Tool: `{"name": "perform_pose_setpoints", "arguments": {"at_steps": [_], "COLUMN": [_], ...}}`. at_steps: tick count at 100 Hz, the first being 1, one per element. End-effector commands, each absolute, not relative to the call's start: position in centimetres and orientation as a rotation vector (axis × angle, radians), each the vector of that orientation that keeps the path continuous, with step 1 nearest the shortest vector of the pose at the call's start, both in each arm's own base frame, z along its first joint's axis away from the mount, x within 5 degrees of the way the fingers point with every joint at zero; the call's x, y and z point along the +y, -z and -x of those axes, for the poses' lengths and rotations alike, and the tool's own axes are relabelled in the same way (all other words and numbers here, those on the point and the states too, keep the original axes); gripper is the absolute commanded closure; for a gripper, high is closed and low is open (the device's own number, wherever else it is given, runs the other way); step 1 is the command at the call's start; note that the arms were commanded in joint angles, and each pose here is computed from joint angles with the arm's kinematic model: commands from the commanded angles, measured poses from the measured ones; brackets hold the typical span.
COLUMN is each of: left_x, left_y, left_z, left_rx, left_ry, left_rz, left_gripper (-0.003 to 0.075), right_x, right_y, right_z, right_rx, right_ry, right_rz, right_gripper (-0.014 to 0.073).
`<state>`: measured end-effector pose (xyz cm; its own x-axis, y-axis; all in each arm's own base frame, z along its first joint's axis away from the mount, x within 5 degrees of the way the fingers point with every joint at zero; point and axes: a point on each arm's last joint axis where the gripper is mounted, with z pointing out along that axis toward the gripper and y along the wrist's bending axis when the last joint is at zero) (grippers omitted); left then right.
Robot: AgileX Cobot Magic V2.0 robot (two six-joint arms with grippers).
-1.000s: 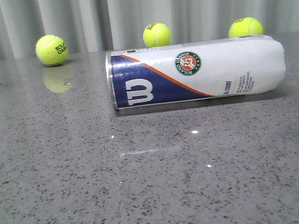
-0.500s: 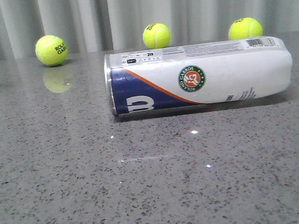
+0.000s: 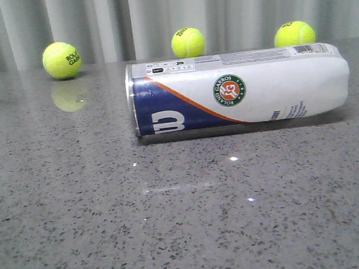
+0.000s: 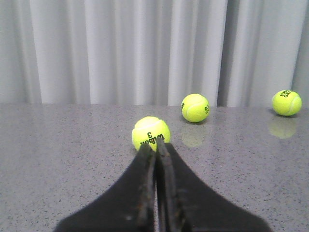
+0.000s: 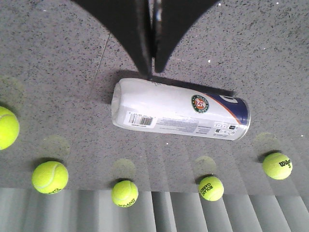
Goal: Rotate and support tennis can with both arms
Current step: 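Open the right gripper and withdraw it upward from the can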
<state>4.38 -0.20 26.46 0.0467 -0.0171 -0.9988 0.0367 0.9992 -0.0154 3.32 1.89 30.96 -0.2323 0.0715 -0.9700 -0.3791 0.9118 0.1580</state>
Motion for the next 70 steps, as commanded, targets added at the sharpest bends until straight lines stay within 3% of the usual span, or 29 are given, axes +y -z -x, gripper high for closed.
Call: {"name": "perform_pose_setpoints", "arguments": {"at_steps": [1, 43, 53, 70], "left_x": [-0.2, -0.9, -1.4, -2.7], "left_y": [-29.8, -35.2, -35.5, -36.0], "left_z": [-4.5, -11.1, -13.0, -16.4], "left_rx": [1.515, 2.075, 2.173, 2.224], "left_ry": [0.057, 0.118, 0.184, 0.343], "left_rz": [-0.009, -0.011, 0.002, -0.078], "left_gripper": [0.0741, 0.0717, 0.0609, 0.0302], "right_x": [1.8, 1.8, 1.8, 1.8], "right_y": [-32.4, -32.4, -32.4, -32.4], "right_z": [-3.4, -3.4, -3.4, -3.4], "right_rx": [1.665, 1.665, 1.665, 1.665], "right_ry": [-0.43, -0.43, -0.43, -0.43], "right_rz": [0.21, 0.21, 0.21, 0.21], "right_gripper": [0.065, 0.065, 0.065, 0.065]}}
